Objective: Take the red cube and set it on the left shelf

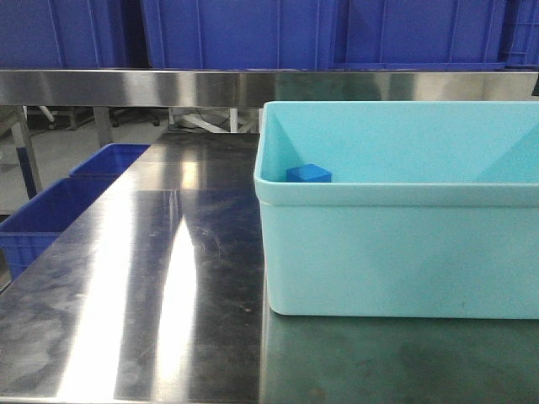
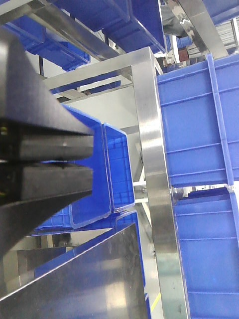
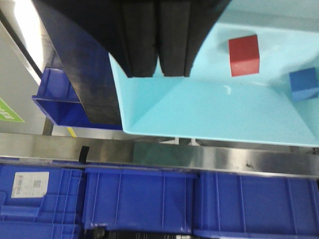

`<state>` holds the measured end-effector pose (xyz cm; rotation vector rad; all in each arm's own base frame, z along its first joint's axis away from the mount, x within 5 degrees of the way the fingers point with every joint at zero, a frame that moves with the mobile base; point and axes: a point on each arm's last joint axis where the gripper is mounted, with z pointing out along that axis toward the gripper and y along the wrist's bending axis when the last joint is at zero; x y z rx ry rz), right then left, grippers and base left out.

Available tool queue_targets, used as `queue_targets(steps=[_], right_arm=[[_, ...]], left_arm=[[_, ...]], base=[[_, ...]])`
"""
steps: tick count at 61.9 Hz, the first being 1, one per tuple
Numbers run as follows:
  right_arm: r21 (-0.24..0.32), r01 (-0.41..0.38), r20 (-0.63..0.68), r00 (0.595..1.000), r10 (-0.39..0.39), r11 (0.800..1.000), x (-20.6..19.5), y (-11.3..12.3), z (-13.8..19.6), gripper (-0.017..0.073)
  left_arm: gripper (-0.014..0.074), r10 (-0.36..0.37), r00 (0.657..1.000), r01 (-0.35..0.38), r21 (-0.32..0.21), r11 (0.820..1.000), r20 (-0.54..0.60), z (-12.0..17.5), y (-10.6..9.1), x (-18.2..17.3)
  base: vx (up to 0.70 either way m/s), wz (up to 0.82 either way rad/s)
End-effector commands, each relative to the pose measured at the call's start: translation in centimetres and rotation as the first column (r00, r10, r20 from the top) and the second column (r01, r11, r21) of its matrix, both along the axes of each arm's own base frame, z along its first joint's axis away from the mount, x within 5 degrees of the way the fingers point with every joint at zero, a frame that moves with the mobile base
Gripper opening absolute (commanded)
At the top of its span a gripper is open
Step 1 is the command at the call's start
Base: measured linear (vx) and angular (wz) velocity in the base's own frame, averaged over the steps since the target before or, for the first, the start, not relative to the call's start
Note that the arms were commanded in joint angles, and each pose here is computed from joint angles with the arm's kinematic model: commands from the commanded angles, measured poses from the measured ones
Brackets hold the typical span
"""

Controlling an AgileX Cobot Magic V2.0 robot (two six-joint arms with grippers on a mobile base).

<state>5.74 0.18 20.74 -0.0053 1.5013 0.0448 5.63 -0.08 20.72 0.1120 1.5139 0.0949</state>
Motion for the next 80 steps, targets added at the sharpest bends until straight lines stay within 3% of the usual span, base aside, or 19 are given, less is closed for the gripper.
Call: queue_targets(steps=[1,7,27,36,41,45,50,55,69,80], right_arm=[[0.074,-0.025,0.082,0.996,0.019,0.997,0.4,0.1,3.0,0.0058],[0.115,-0.036,0.011,0.999,0.035,0.993,1.5,0.2,4.1,0.0058],[0.112,-0.068,0.032,0.997,0.065,0.991,6.7,0.9,12.2,0.0058],[0.104,-0.072,-0.044,0.996,0.077,0.992,10.1,1.4,14.3,0.0068],[0.076,-0.095,-0.115,0.988,0.103,0.993,12.2,2.1,15.0,0.0154],[0.048,-0.126,-0.164,0.978,0.132,0.991,13.8,3.0,15.6,0.0286],[0.013,-0.168,-0.248,0.954,0.166,0.986,15.8,4.4,15.5,0.0482],[-0.028,-0.205,-0.363,0.914,0.181,0.978,17.8,5.9,14.8,0.0578],[-0.106,-0.270,-0.603,0.782,0.154,0.957,21.8,9.2,12.7,0.0583],[-0.116,-0.294,-0.644,0.749,0.154,0.949,23.4,10.5,11.6,0.0583]], left_arm=[[0.0106,-0.003,0.998,0.004,-0.005,1.000,0.069,0.1,0.0,0.0],[0.0106,-0.003,0.998,0.004,-0.005,1.000,0.069,0.1,0.0,0.0],[0.0106,-0.003,0.998,0.004,-0.005,1.000,0.069,0.1,0.0,0.0],[0.0106,-0.003,0.998,0.004,-0.005,1.000,0.069,0.1,0.0,0.0],[0.0106,-0.003,0.998,0.004,-0.005,1.000,0.069,0.1,0.0,0.0],[0.0106,-0.003,0.998,0.004,-0.005,1.000,0.069,0.1,0.0,0.0],[0.0106,-0.003,0.998,0.004,-0.005,1.000,0.069,0.1,0.0,0.0],[0.0106,-0.003,0.998,0.004,-0.005,1.000,0.069,0.1,0.0,0.0],[0.0106,-0.003,0.998,0.004,-0.005,1.000,0.069,0.1,0.0,0.0],[0.0106,-0.003,0.998,0.004,-0.005,1.000,0.069,0.1,0.0,0.0]], base=[[0.00,0.00],[0.00,0.00],[0.00,0.00],[0.00,0.00],[0.00,0.00],[0.00,0.00],[0.00,0.00],[0.00,0.00],[0.00,0.00],[0.00,0.00]])
